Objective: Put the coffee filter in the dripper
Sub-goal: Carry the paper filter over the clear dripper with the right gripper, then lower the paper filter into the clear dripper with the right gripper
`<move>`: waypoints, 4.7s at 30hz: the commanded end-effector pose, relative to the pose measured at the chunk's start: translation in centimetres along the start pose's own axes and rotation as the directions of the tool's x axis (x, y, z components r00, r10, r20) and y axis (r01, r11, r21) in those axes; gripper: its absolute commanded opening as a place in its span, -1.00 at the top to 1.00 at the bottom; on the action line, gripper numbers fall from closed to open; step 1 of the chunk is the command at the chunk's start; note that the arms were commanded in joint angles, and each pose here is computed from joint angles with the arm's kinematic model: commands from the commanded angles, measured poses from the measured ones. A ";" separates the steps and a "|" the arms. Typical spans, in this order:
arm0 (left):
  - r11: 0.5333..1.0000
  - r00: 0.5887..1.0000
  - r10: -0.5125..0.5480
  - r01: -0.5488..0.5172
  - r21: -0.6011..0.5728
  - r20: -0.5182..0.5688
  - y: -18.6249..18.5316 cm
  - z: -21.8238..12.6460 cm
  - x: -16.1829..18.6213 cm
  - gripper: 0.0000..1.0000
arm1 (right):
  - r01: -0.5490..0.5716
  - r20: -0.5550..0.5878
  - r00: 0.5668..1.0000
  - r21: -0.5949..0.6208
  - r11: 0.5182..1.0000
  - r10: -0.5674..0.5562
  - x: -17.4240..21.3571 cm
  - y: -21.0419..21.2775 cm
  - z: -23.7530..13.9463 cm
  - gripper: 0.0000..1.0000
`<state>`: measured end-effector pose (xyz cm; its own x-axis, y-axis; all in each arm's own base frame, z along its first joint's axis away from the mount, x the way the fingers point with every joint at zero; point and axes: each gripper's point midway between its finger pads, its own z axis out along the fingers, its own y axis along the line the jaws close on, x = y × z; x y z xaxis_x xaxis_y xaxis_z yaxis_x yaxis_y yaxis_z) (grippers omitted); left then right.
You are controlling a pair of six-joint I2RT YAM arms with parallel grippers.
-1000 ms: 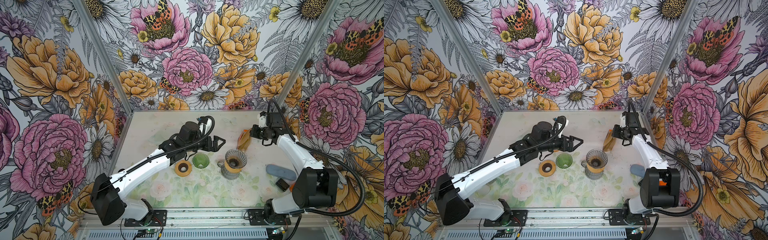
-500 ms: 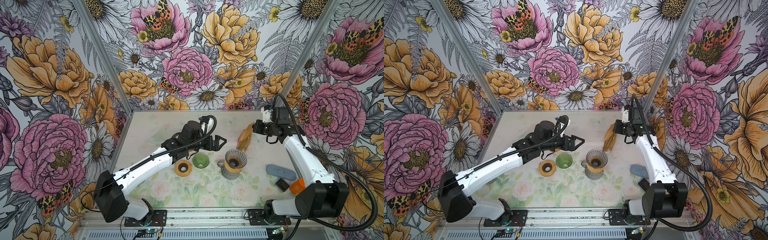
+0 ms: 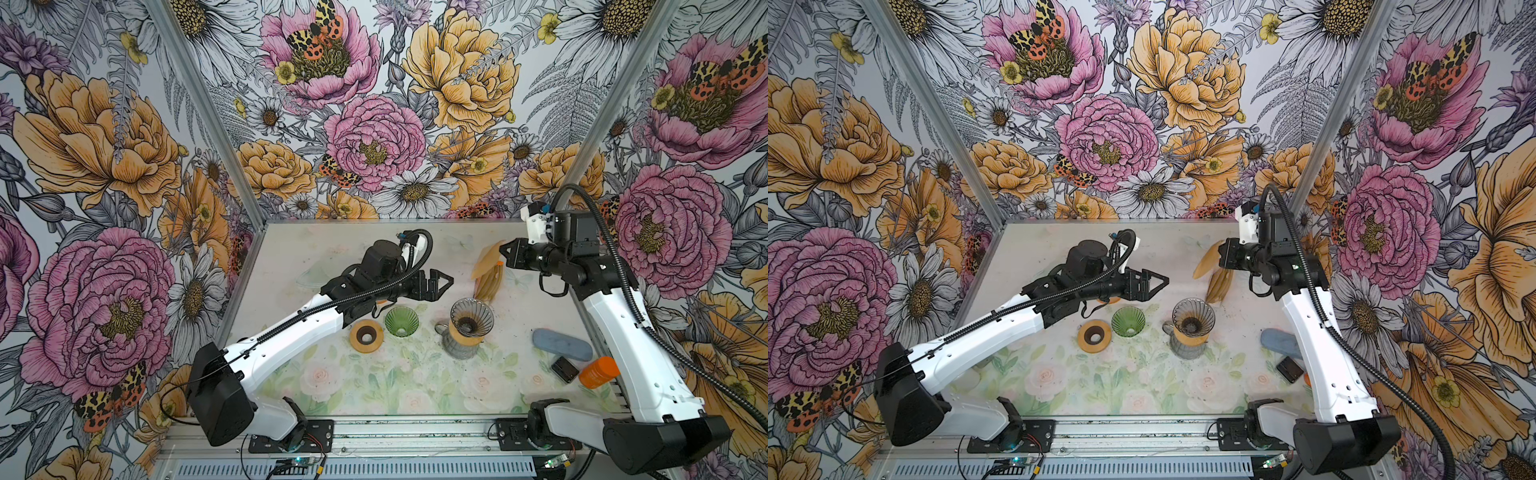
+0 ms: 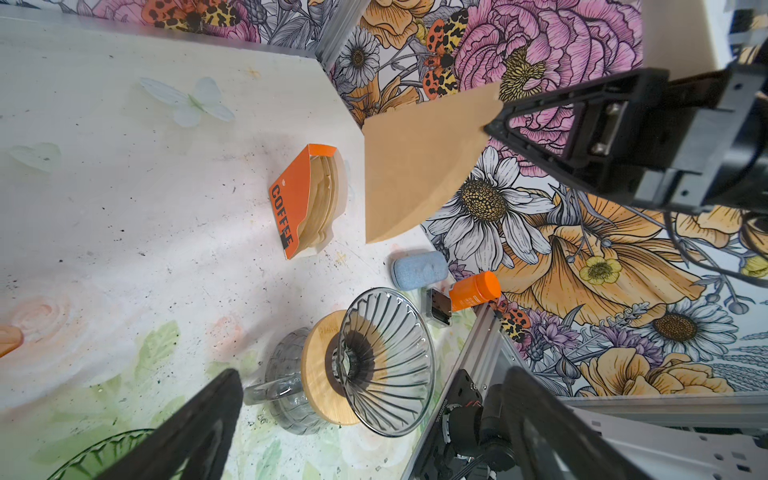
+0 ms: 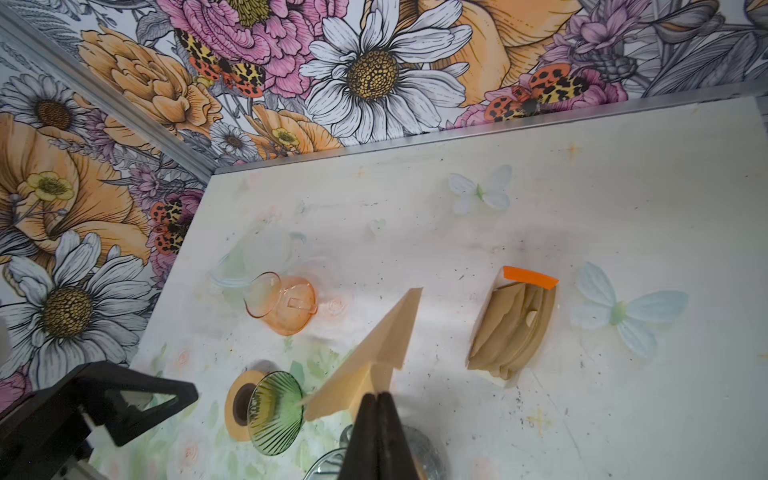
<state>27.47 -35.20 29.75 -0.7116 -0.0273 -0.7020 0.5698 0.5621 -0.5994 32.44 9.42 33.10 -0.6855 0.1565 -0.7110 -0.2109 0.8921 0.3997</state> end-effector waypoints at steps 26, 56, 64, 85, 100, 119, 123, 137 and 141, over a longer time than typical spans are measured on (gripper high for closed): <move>0.998 0.998 0.044 -0.045 0.039 0.035 -1.9 -2.7 -0.4 -0.98 | -0.148 -0.320 0.945 -0.218 0.965 0.073 12.0 4.1 -3.8 1.00; 0.973 0.991 -0.113 0.096 -0.211 -0.074 2.1 1.6 2.4 -0.98 | -0.096 -0.195 0.974 0.096 0.991 0.114 8.1 -1.8 -0.6 -0.72; 0.983 0.996 -0.073 0.063 -0.172 -0.050 1.2 0.4 1.2 -0.98 | -0.223 -0.111 0.967 0.071 0.972 0.229 7.5 -1.5 -0.7 -0.99; 0.997 0.980 0.047 -0.060 -0.058 -0.193 -0.7 3.9 3.1 -0.98 | -0.240 -0.200 0.943 0.141 0.961 0.265 11.0 -2.6 -0.2 -0.98; 0.983 0.939 0.061 -0.116 -0.145 -0.338 0.7 6.6 4.7 -0.98 | -0.130 -0.341 0.923 0.152 0.980 0.175 14.5 -2.8 -0.4 -0.99; 0.983 0.891 0.031 -0.108 -0.145 -0.453 1.4 9.3 7.5 -0.98 | -0.077 -0.409 0.897 0.222 0.972 0.165 16.4 -4.2 1.0 -0.93; 0.974 0.889 0.022 -0.123 -0.190 -0.458 2.3 9.3 7.6 -0.98 | -0.077 -0.437 0.884 0.207 0.975 0.163 17.0 -3.8 1.4 -0.94; 0.955 0.895 -0.015 -0.120 -0.273 -0.447 4.0 8.9 8.2 -0.98 | -0.009 -0.479 0.865 0.284 0.959 0.151 18.1 -4.7 2.5 -0.97; 0.948 0.898 -0.023 -0.119 -0.294 -0.438 4.4 8.8 8.2 -0.98 | -0.004 -0.482 0.863 0.292 0.957 0.151 18.3 -4.8 2.7 -0.97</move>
<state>27.71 -40.84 18.46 -0.8267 0.3381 -0.4498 0.5240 0.7539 -0.3964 22.68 9.40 17.01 -0.9599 0.0662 -0.2723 -0.0024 0.9697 0.2443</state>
